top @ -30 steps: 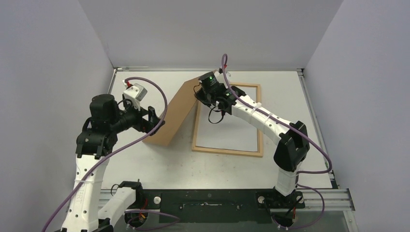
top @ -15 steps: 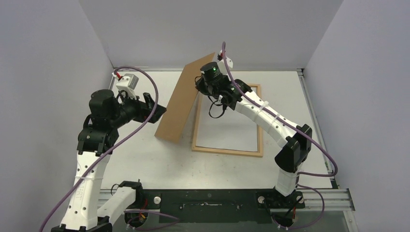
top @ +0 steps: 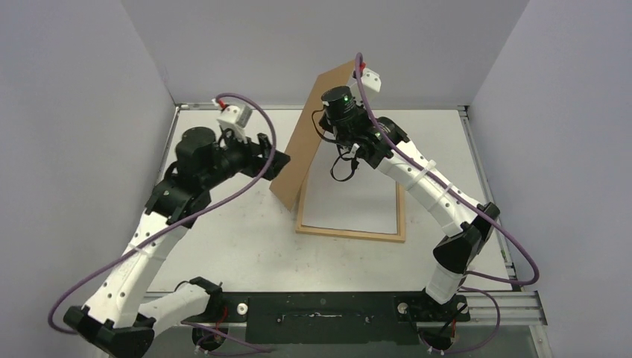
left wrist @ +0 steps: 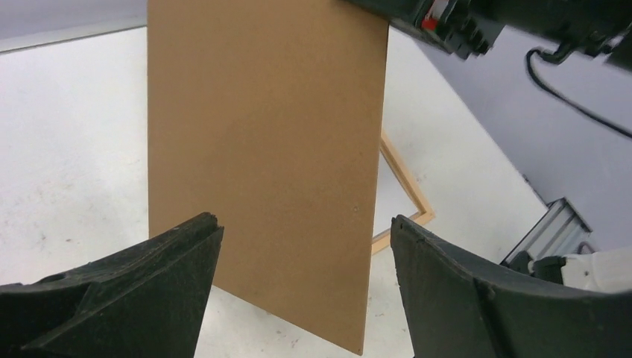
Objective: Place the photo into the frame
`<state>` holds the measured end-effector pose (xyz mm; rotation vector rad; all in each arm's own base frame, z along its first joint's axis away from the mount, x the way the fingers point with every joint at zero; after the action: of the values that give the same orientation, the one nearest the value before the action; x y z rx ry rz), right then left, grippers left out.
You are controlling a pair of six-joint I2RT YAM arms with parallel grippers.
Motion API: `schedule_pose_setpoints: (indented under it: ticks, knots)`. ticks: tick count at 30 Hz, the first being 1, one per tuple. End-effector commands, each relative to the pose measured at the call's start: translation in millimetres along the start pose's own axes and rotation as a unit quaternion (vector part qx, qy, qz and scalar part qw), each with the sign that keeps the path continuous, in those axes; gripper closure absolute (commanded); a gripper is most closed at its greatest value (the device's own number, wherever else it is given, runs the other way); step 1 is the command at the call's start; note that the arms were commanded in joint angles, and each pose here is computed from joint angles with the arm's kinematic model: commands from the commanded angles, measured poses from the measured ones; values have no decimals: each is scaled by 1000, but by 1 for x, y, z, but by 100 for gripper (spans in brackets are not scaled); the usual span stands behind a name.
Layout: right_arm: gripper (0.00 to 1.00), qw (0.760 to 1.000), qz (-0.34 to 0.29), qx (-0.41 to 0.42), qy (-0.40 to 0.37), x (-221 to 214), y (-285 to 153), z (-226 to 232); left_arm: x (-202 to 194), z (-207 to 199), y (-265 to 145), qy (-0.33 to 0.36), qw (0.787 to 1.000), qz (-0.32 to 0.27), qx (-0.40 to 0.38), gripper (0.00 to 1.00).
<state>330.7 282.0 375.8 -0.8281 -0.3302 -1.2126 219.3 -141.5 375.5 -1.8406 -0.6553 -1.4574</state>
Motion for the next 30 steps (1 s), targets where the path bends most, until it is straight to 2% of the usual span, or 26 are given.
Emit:
schedule_pose_setpoints:
  ticks: [1, 9, 13, 15, 24, 28, 30]
  knots:
    - [100, 995, -73, 43, 57, 55, -39, 23, 22, -16, 27, 81, 995, -27, 50, 18]
    - [100, 993, -67, 38, 86, 55, -40, 22, 16, -56, 60, 157, 986, -40, 34, 13]
    - [100, 993, -67, 36, 94, 57, -42, 21, 9, -56, 70, 150, 984, -37, 84, 13]
    - [100, 992, -64, 37, 102, 57, -43, 21, 6, -60, 76, 138, 985, -45, 91, 13]
    - [100, 986, -27, 37, 158, 59, -41, 17, -11, -71, 92, 170, 981, -35, 88, 10]
    - [100, 985, -17, 36, 170, 63, -40, 13, -16, -69, 88, 166, 981, -32, 92, 15]
    - [100, 984, -13, 36, 176, 63, -40, 11, -19, -67, 86, 164, 981, -26, 98, 22]
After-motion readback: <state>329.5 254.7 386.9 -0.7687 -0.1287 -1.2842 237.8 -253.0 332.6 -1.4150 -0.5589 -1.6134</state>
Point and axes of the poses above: each gripper's point midway between its finger pads, its own y axis out along the fingers, its own z axis along the line the jaws close on, x = y × z, the point moved 7 cm from there along -y, back along the fingers, and after that the axes turned 15 degrees about y, right-handed, at the moved point
